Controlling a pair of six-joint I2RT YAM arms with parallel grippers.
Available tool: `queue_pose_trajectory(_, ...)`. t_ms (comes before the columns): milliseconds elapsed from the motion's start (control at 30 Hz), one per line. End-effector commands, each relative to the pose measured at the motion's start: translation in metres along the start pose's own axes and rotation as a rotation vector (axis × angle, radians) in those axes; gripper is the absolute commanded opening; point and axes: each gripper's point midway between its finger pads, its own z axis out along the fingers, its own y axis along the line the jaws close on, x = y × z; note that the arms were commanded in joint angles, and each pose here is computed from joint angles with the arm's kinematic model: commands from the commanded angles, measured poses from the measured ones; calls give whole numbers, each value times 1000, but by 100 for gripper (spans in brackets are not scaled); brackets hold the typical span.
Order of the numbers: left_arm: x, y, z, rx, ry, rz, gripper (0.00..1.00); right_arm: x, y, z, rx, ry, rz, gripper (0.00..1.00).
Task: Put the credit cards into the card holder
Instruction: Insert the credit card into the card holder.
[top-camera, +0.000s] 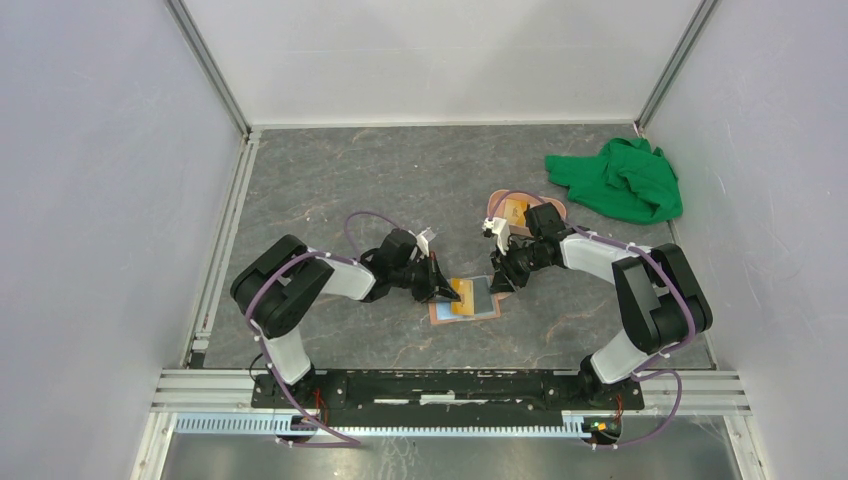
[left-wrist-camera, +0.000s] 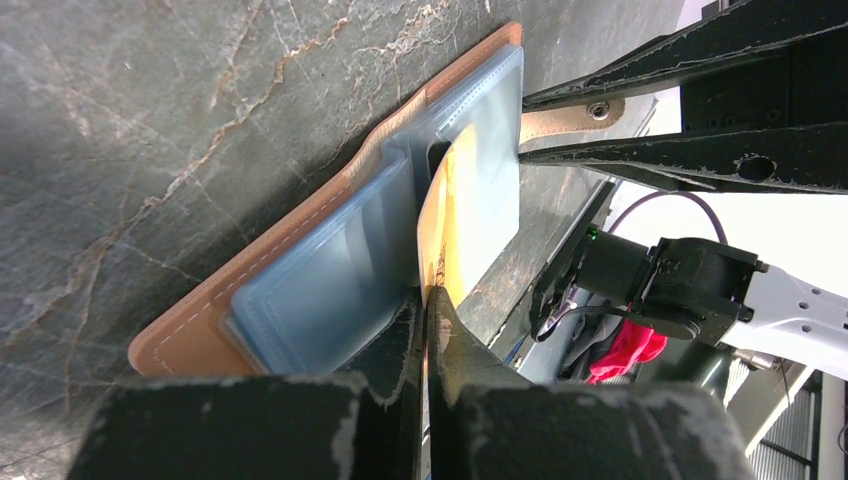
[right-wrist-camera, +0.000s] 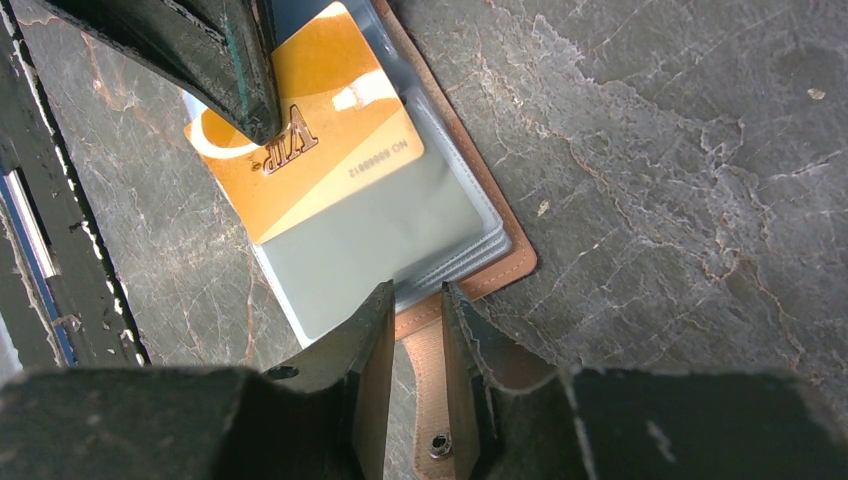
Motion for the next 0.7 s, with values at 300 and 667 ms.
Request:
queue_pose_trajectory(300,-12,22,0,-74,-125,-10,2,-17,2,-2,-5,-28,-42,30)
queue_pose_trajectory(667,4,11,14,-25,-116,-42,2,-18,4,-2,-14,-32,-44,31)
